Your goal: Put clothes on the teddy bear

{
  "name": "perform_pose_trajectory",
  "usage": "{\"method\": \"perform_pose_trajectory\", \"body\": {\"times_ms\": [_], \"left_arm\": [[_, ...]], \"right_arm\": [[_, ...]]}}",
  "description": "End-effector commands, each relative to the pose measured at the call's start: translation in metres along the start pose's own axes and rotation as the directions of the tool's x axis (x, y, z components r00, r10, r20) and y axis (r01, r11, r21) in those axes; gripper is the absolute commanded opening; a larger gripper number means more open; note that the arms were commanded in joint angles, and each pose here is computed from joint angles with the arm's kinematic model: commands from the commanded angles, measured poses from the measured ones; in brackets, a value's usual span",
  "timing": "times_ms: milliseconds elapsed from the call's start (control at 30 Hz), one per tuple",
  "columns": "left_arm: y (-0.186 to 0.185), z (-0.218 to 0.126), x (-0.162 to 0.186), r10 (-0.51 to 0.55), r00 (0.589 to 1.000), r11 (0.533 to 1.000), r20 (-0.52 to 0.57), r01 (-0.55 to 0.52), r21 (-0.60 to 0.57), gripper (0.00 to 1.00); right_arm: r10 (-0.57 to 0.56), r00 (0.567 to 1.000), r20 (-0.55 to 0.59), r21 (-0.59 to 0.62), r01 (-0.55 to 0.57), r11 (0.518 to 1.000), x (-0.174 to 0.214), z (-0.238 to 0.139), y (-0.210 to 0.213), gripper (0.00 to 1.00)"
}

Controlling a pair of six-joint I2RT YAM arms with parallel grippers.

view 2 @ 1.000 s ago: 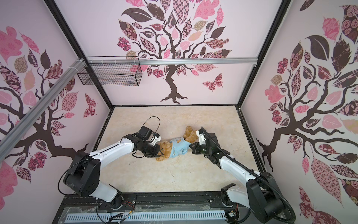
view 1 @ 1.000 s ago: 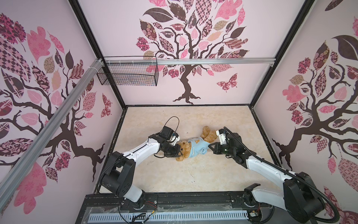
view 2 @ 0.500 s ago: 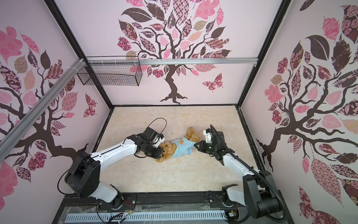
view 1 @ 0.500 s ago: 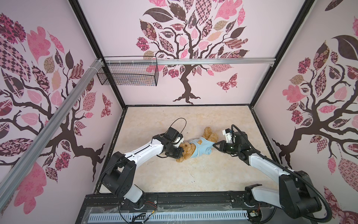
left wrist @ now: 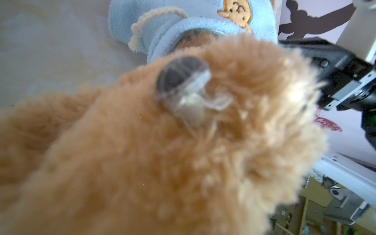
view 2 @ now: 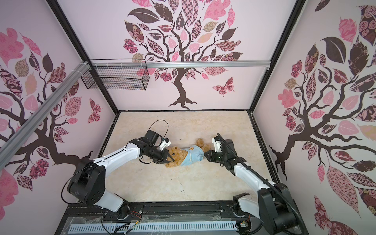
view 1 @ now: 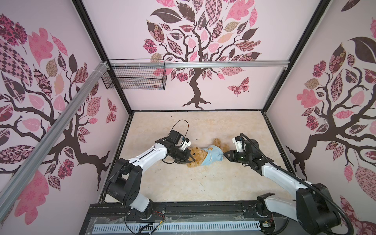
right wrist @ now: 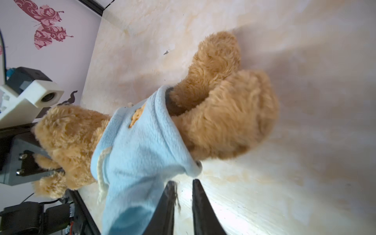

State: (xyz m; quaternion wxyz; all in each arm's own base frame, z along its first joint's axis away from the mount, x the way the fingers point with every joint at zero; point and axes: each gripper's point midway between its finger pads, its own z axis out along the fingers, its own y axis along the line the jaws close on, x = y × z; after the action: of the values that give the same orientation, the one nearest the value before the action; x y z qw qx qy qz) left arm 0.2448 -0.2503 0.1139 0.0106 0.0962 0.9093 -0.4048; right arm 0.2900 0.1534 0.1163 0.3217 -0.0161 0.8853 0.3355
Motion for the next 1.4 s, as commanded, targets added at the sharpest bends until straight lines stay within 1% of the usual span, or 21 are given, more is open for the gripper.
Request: {"method": "perform_pose_trajectory", "body": {"times_ms": [0,233,400,500,533,667,700,733,800,867,900,967,1033,1067,1100,1133,1200,1267,1300,1333,1367], "left_arm": [[-0.005,0.003,0.003,-0.007,0.999,0.999,-0.033,0.009,0.051,0.00],[-0.001,0.008,0.004,0.011,0.998,0.999,-0.061,-0.009,0.043,0.00],[0.012,0.014,0.004,-0.009,0.997,1.000,-0.079,0.009,-0.003,0.00],[0.021,0.013,0.001,-0.026,0.997,0.999,-0.070,0.023,-0.047,0.28],[0.024,0.012,0.000,-0.026,0.998,0.997,-0.060,0.022,-0.068,0.35],[0.035,-0.007,-0.009,0.012,1.000,0.980,0.015,-0.009,-0.198,0.53],[0.039,-0.013,-0.012,0.031,0.999,0.970,0.038,-0.021,-0.242,0.58],[0.043,-0.022,-0.015,0.052,0.996,0.955,0.067,-0.030,-0.296,0.68],[0.045,-0.040,-0.022,0.112,0.985,0.922,0.130,-0.054,-0.384,0.77],[0.039,-0.062,-0.030,0.215,0.956,0.875,0.202,-0.096,-0.475,0.89],[0.033,-0.069,-0.032,0.271,0.936,0.854,0.224,-0.126,-0.505,0.92],[0.009,-0.077,-0.036,0.424,0.870,0.802,0.254,-0.231,-0.550,0.93],[-0.018,-0.073,-0.035,0.579,0.779,0.735,0.243,-0.369,-0.568,0.91],[-0.033,-0.066,-0.031,0.658,0.719,0.690,0.224,-0.456,-0.562,0.88],[-0.048,-0.058,-0.026,0.737,0.646,0.627,0.198,-0.545,-0.557,0.87],[-0.060,-0.051,-0.020,0.805,0.568,0.555,0.169,-0.623,-0.552,0.86],[-0.083,-0.031,-0.005,0.930,0.356,0.346,0.093,-0.757,-0.555,0.88],[-0.093,-0.011,0.008,0.987,0.158,0.142,0.018,-0.822,-0.551,0.91],[-0.095,-0.001,0.013,0.997,0.076,0.053,-0.019,-0.837,-0.544,0.92],[-0.096,0.007,0.014,0.998,0.025,-0.006,-0.051,-0.841,-0.541,0.94],[-0.095,0.015,0.013,0.996,-0.010,-0.054,-0.084,-0.842,-0.537,0.95]], "right_arm": [[-0.051,0.996,0.074,0.041,0.048,0.998,-0.020,-0.017,0.005,0.24],[-0.068,0.987,0.146,-0.059,0.077,0.995,-0.038,-0.019,0.027,0.33],[-0.045,0.992,0.122,-0.098,0.057,0.994,-0.049,0.010,0.026,0.34],[-0.032,0.998,0.052,-0.112,0.038,0.993,-0.045,0.036,0.024,0.30],[-0.025,0.999,0.029,-0.105,0.028,0.994,-0.041,0.043,0.021,0.29],[0.015,0.999,-0.029,-0.072,-0.017,0.997,-0.025,0.060,0.006,0.24],[0.021,0.999,-0.038,-0.069,-0.024,0.997,-0.022,0.061,0.005,0.23],[0.029,0.998,-0.050,-0.068,-0.033,0.997,-0.018,0.063,0.003,0.22],[0.043,0.997,-0.064,-0.068,-0.047,0.997,-0.012,0.064,0.002,0.21],[0.060,0.995,-0.080,-0.081,-0.067,0.994,-0.007,0.065,0.003,0.20],[0.064,0.994,-0.090,-0.091,-0.073,0.993,-0.004,0.066,0.005,0.20],[0.080,0.990,-0.118,-0.113,-0.094,0.989,0.002,0.066,0.008,0.20],[0.092,0.986,-0.139,-0.140,-0.111,0.984,0.007,0.065,0.013,0.20],[0.102,0.984,-0.146,-0.154,-0.124,0.980,0.010,0.063,0.015,0.20],[0.112,0.983,-0.149,-0.170,-0.137,0.976,0.012,0.061,0.018,0.20],[0.119,0.982,-0.146,-0.182,-0.145,0.973,0.012,0.059,0.020,0.20],[0.139,0.979,-0.149,-0.210,-0.169,0.963,0.015,0.055,0.025,0.20],[0.152,0.978,-0.146,-0.234,-0.183,0.955,0.015,0.051,0.029,0.21],[0.154,0.978,-0.141,-0.246,-0.185,0.952,0.014,0.050,0.031,0.21],[0.151,0.979,-0.136,-0.252,-0.182,0.950,0.014,0.049,0.033,0.21],[0.153,0.979,-0.135,-0.255,-0.183,0.949,0.014,0.049,0.033,0.21]]}}
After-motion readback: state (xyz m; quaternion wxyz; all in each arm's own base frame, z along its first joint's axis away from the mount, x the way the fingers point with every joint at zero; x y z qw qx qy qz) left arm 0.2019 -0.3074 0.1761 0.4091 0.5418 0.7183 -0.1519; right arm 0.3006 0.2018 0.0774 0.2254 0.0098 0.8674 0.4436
